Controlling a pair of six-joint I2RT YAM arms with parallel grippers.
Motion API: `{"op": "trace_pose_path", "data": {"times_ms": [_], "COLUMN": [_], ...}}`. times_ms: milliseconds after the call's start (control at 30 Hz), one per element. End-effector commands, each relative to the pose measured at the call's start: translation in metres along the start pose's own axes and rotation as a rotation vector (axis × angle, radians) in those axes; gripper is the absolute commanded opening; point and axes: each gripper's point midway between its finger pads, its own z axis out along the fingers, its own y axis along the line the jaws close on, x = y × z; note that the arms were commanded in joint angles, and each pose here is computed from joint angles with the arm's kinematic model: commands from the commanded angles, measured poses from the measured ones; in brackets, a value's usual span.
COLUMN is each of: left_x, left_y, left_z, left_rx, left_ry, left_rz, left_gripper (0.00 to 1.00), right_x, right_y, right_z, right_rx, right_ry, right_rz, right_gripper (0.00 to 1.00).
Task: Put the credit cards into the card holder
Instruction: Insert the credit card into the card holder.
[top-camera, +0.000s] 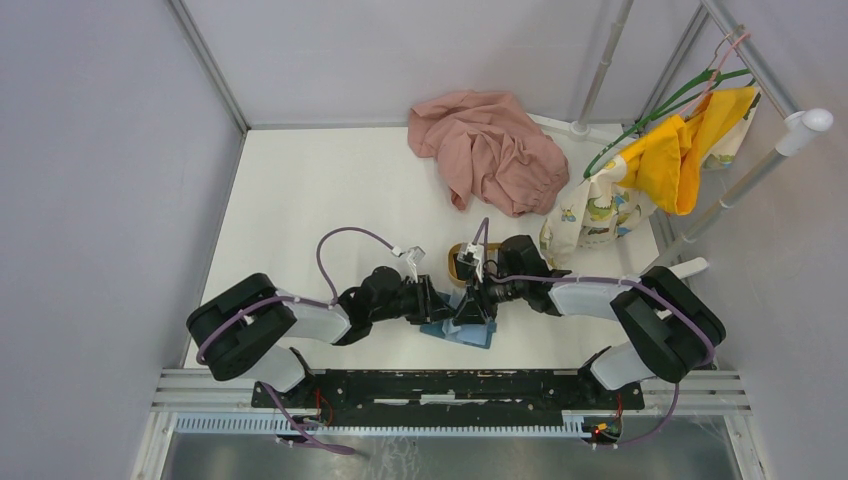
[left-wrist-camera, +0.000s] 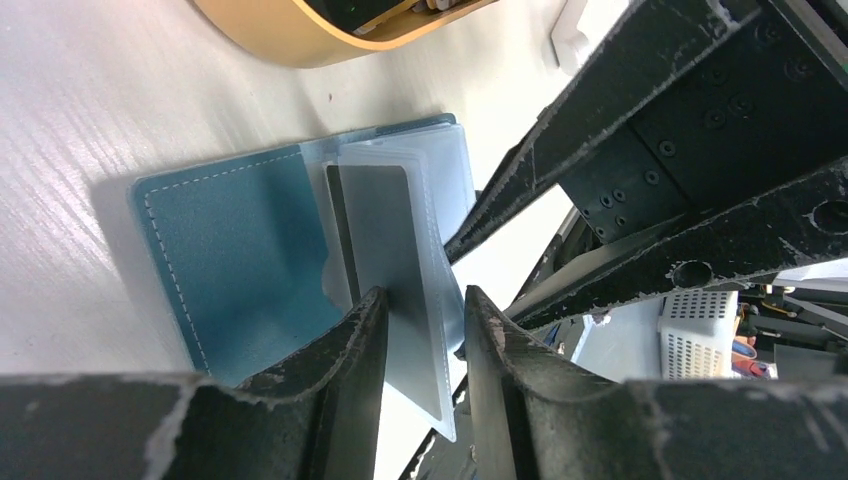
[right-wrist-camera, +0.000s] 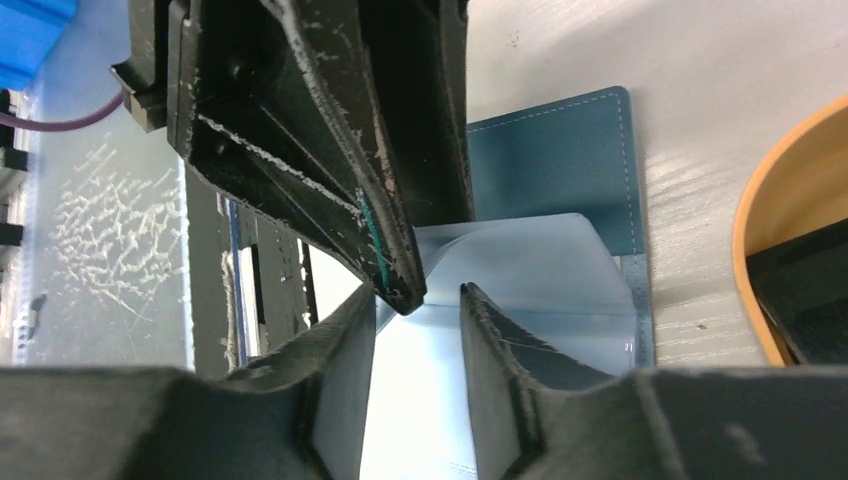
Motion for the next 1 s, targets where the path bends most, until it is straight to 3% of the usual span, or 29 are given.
{"op": "trace_pose_path", "data": {"times_ms": [0, 233, 433, 800, 900, 967], "left_x": [-0.005, -0.006, -0.010, -0.011, -0.011, -0.011], "left_y": [-0.010, -0.007, -0.001, 0.012, 0.015, 0.018], "left_z": [0.001, -0.005, -0.013, -0.015, -0.014, -0.014], "left_rx": [0.051, 0.034, 0.005, -0.047, -0.062, -0.074], "left_ry": [-0.017, -0.027, -0.045, -0.046, -0.041, -0.040], "left_rz": [0.017, 0.024, 0.037, 0.039, 0.042, 0.044], "left_gripper": [0.42, 0.52, 0.53, 0.41, 0.33, 0.19], "right_x": [-0.007, -0.007, -0.009, -0.010, -0.007, -0.005], "right_y": [-0.004, -0.004, -0.005, -0.007, -0.006, -0.005], "right_z": [0.003, 0.001, -0.001, -0.008, -0.009, -0.010], "right_rx": [0.016, 0.007, 0.004, 0.000, -0.008, -0.013], "right_ry": [-0.009, 0.010, 0.015, 0.020, 0.035, 0.047], "right_rz": [-0.023, -0.032, -0.049, -0.084, -0.095, -0.110], "right_gripper": [0.33, 0.09, 0.03, 0.00, 0.00, 0.01]}}
